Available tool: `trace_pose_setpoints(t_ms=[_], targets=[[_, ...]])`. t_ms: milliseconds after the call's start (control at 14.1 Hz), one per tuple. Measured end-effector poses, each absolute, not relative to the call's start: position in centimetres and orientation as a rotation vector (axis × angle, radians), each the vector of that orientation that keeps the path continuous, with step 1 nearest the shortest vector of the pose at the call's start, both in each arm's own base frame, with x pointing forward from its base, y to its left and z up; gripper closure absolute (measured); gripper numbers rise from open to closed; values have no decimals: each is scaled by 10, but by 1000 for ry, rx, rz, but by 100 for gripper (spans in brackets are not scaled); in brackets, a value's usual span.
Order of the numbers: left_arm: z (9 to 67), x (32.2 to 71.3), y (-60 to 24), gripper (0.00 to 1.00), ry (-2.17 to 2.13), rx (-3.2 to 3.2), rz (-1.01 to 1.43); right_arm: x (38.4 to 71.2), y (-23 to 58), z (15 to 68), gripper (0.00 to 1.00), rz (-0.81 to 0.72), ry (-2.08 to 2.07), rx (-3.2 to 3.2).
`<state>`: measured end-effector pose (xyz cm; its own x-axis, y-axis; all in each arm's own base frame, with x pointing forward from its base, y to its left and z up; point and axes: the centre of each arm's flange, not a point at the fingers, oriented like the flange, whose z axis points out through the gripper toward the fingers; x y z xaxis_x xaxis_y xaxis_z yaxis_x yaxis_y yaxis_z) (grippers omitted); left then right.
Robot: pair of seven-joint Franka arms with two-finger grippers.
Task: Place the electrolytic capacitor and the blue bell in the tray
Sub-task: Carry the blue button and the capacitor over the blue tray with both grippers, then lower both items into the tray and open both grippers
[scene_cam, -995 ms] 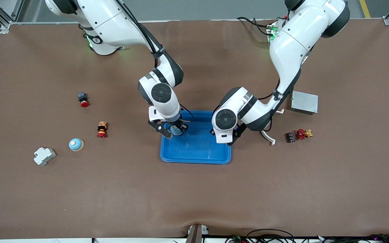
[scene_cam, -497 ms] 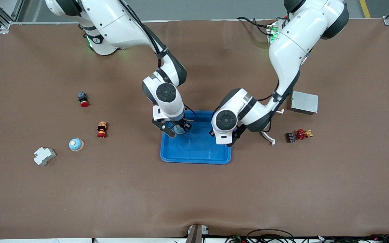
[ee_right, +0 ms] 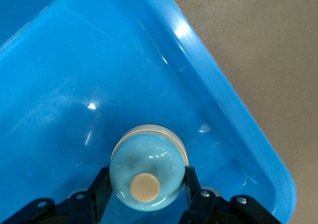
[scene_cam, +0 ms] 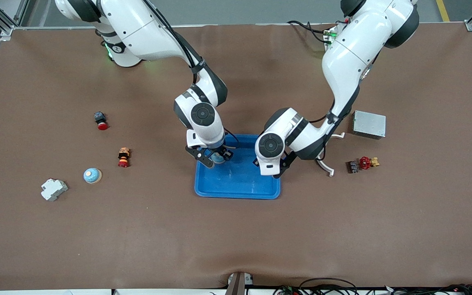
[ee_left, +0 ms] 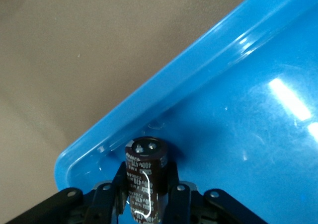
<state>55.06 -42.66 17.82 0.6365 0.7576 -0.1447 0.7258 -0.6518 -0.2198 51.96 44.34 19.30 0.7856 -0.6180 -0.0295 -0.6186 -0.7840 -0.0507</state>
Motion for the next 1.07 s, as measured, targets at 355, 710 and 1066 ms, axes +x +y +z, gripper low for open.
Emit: trace_pose_setpoints(t_ms=[355,710,1066], targets=[[195,564,-423,22,-1269,-2727,309,512,450,185,11,25,990,-2931],[282,587,-383,0,-1085,-2772,293,519,463,201,0,1,959,-2925],[397,602,-284,0,-632,-2891,414,546,456,251,0,99,807,-3079]])
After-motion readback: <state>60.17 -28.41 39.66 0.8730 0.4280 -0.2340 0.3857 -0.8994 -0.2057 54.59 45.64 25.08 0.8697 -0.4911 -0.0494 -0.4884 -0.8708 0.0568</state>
